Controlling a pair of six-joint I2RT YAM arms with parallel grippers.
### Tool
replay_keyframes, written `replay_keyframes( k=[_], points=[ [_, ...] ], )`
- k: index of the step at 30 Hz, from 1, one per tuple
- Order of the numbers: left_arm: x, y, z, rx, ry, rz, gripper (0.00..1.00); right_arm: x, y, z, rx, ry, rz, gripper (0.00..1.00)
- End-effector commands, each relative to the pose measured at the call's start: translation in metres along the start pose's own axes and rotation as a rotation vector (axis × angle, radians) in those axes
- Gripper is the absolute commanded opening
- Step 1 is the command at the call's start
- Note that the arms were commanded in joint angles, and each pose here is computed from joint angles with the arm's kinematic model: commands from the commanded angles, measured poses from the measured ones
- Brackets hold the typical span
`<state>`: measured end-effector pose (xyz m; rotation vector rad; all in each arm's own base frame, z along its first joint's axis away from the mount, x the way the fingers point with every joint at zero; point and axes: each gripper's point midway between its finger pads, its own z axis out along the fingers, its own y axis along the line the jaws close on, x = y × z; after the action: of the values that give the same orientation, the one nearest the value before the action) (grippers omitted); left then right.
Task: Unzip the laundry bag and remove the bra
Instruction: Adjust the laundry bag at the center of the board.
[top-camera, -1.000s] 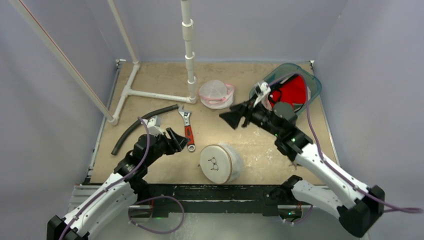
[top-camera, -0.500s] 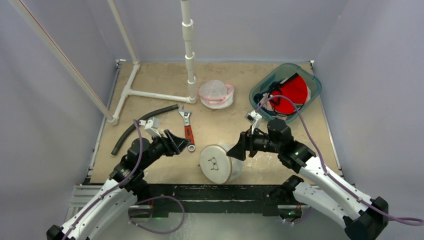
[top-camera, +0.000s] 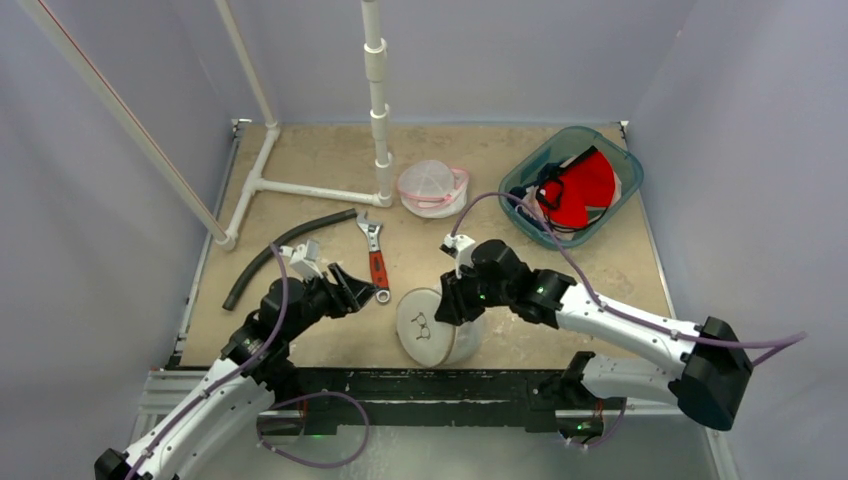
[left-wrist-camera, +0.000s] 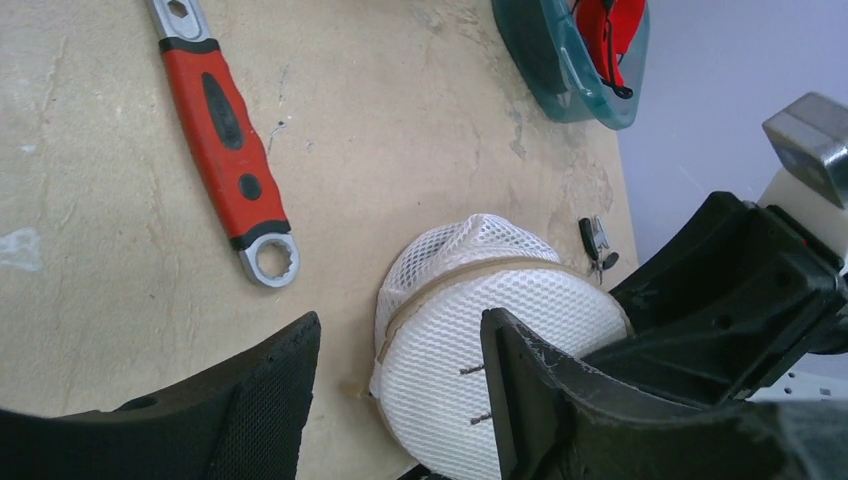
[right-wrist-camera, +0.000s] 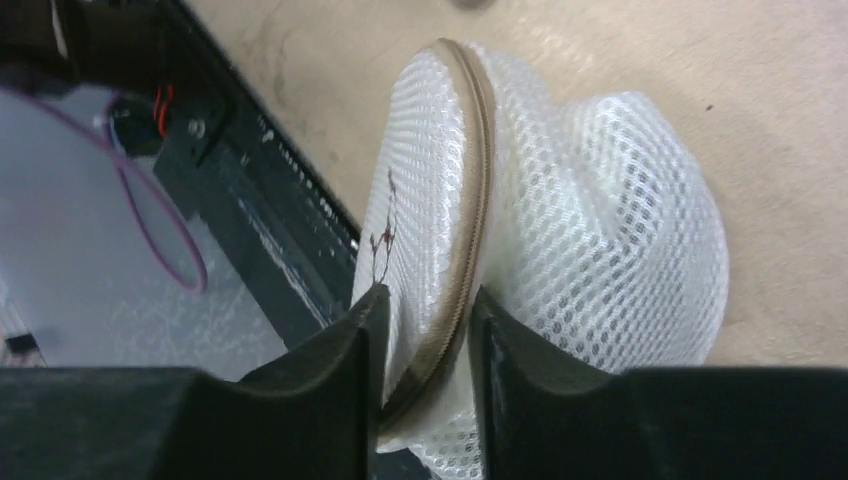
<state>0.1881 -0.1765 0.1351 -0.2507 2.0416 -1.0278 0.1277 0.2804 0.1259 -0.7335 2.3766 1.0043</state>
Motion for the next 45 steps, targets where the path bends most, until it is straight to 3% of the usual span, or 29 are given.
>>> replay_keyframes(
  k=[1,4,8,11,15,19,22,25,29,34,40,45],
  points=[
    [-0.014,-0.005,-0.011,-0.022,-0.052,-0.020,0.59,-0.035,-0.008,-0.003,0.108,-0.068,-0.078,0.26],
    [-0.018,-0.005,-0.016,-0.025,-0.070,-0.023,0.58,-0.043,-0.002,-0.012,0.107,-0.085,-0.050,0.00],
    [-0.021,-0.011,-0.017,-0.004,-0.078,-0.029,0.58,-0.071,0.003,-0.028,0.111,-0.231,0.007,0.00],
    [-0.024,-0.024,-0.014,0.054,-0.080,-0.025,0.59,-0.080,0.019,-0.036,-0.014,-0.318,-0.019,0.00],
    [-0.042,-0.064,-0.020,0.199,-0.109,0.031,0.61,-0.079,0.039,-0.050,-0.253,-0.310,-0.150,0.00],
    [-0.071,-0.107,-0.032,0.271,-0.135,0.181,0.81,-0.075,0.057,-0.064,-0.416,-0.282,-0.211,0.00],
    [-0.068,-0.141,-0.036,0.370,-0.022,0.334,0.84,-0.071,0.068,-0.073,-0.479,-0.263,-0.244,0.00],
    [-0.050,-0.159,-0.037,0.452,0.170,0.446,0.80,-0.064,0.081,-0.086,-0.546,-0.259,-0.273,0.00],
    [-0.029,-0.170,-0.048,0.582,0.335,0.542,0.76,-0.062,0.088,-0.100,-0.552,-0.278,-0.320,0.00],
    [-0.009,-0.177,-0.063,0.723,0.434,0.582,0.75,-0.061,0.099,-0.118,-0.578,-0.318,-0.390,0.00],
    [0.011,-0.188,-0.075,0.846,0.516,0.559,0.64,-0.061,0.100,-0.121,-0.576,-0.302,-0.413,0.00],
    [0.027,-0.180,-0.067,0.815,0.573,0.534,0.57,-0.064,0.101,-0.113,-0.582,-0.270,-0.421,0.00]
  ],
)
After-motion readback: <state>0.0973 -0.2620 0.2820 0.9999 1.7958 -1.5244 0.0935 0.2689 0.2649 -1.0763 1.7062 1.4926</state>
